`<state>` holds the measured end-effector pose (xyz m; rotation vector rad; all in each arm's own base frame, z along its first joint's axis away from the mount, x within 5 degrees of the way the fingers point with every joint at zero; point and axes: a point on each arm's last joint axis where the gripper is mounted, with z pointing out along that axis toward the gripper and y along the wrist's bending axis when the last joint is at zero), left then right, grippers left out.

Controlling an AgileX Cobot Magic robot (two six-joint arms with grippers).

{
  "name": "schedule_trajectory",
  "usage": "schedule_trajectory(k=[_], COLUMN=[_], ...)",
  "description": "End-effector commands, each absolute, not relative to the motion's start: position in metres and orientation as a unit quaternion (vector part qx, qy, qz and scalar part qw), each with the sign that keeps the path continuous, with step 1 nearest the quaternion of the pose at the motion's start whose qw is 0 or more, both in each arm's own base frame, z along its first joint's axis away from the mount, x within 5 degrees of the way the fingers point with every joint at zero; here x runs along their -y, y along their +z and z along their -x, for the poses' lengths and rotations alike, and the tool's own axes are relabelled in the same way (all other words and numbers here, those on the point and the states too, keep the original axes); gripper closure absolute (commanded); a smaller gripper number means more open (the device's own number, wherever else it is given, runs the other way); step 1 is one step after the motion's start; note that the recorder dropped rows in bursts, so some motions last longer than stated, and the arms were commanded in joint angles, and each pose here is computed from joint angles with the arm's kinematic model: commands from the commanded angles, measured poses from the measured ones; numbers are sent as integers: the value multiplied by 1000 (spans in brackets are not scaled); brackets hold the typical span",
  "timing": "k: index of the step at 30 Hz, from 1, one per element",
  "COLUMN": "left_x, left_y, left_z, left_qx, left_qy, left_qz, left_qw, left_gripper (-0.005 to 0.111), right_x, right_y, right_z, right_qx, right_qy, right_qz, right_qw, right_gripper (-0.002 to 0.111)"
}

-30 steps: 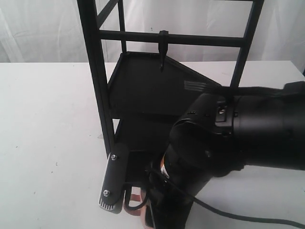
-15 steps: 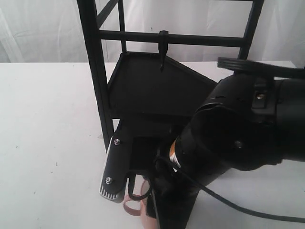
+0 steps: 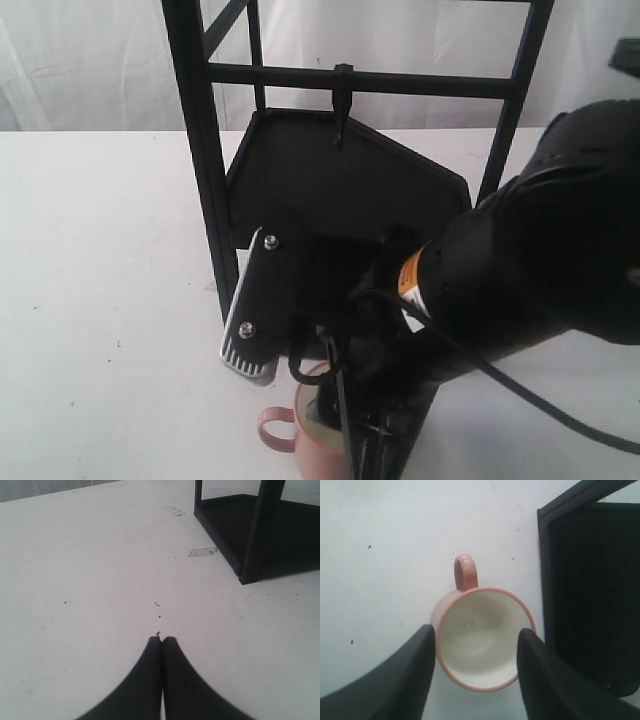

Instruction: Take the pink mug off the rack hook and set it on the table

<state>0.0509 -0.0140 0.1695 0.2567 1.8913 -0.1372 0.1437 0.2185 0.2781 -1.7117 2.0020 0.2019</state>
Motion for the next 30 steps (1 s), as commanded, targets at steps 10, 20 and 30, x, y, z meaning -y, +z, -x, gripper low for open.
schedule_trajectory(k=[10,20,30], left_x=[14,14,14], left_y=[168,168,168], left_z=[-51,-51,-51], left_qx=[-809,-809,-809], left_qy=[-60,-60,-60], left_qz=[-108,-108,-108], left_qw=[575,575,575], left_gripper=[107,107,107], right_x=[-184,-160,-153], right_y=[292,312,335], right_z=[-124,-108,-106], right_qx=[-757,-750,-702], right_qy=[104,188,213], right_qz=[572,471,438], right_qw=[297,425,519], right_gripper=[79,108,108])
